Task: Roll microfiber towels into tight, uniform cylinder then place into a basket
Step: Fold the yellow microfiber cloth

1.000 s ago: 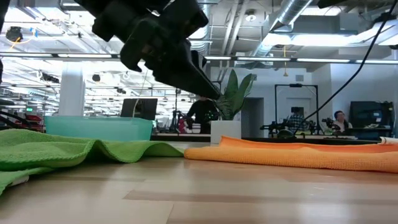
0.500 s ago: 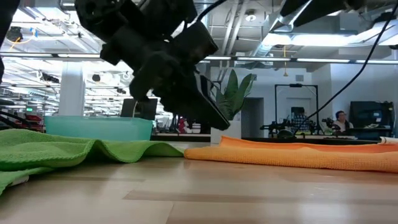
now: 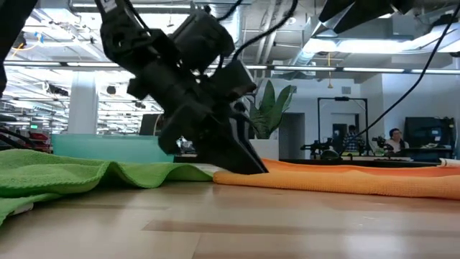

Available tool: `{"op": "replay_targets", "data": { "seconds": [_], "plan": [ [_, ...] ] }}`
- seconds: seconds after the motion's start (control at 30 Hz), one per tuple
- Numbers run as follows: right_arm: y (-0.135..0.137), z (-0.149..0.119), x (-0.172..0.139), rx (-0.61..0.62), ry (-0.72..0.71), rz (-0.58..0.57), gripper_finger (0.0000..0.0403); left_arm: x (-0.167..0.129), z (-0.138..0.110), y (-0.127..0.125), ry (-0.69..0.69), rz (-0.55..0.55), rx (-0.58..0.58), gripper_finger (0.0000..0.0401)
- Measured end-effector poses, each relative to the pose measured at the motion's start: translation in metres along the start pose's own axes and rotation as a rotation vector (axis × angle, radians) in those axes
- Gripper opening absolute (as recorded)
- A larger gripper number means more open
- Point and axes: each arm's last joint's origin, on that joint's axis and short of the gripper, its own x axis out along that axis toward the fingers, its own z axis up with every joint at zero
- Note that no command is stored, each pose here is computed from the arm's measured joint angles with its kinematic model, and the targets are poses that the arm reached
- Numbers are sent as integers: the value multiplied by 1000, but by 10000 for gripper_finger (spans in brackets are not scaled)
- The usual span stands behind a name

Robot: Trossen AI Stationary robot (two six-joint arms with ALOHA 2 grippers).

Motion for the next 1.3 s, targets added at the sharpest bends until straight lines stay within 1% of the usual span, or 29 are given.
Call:
{"op": "replay_targets", "data": {
  "seconds": [0.13,0.23,0.3,0.43,0.5,0.6,0.77,0.93,1.03,1.13,1.3],
  "plan": [
    [1,0,0,6,-1,4,255,6,-5,14,-13,48,-13,91],
    [1,0,0,11,-2,8,255,5,-5,30,-6,93,-72,91],
    [2,1,0,16,-3,12,255,4,-5,42,2,155,-114,91],
    [2,1,0,19,-4,13,255,0,-6,66,24,280,-158,91],
    [2,1,0,19,-4,13,255,-3,-9,77,27,310,-176,91],
    [2,1,0,19,-4,13,255,-5,-9,85,0,322,-203,91],
    [2,1,0,18,-4,13,255,-4,-3,77,-20,289,-175,91],
    [2,0,0,13,-3,11,255,-13,17,70,-91,282,-138,91],
    [2,0,0,11,-3,11,255,-21,28,63,-106,272,-120,91],
    [1,0,0,9,0,10,255,-28,38,54,-112,252,-91,91],
    [1,0,0,9,0,10,255,-29,52,31,-169,213,-47,91]
  ]
}}
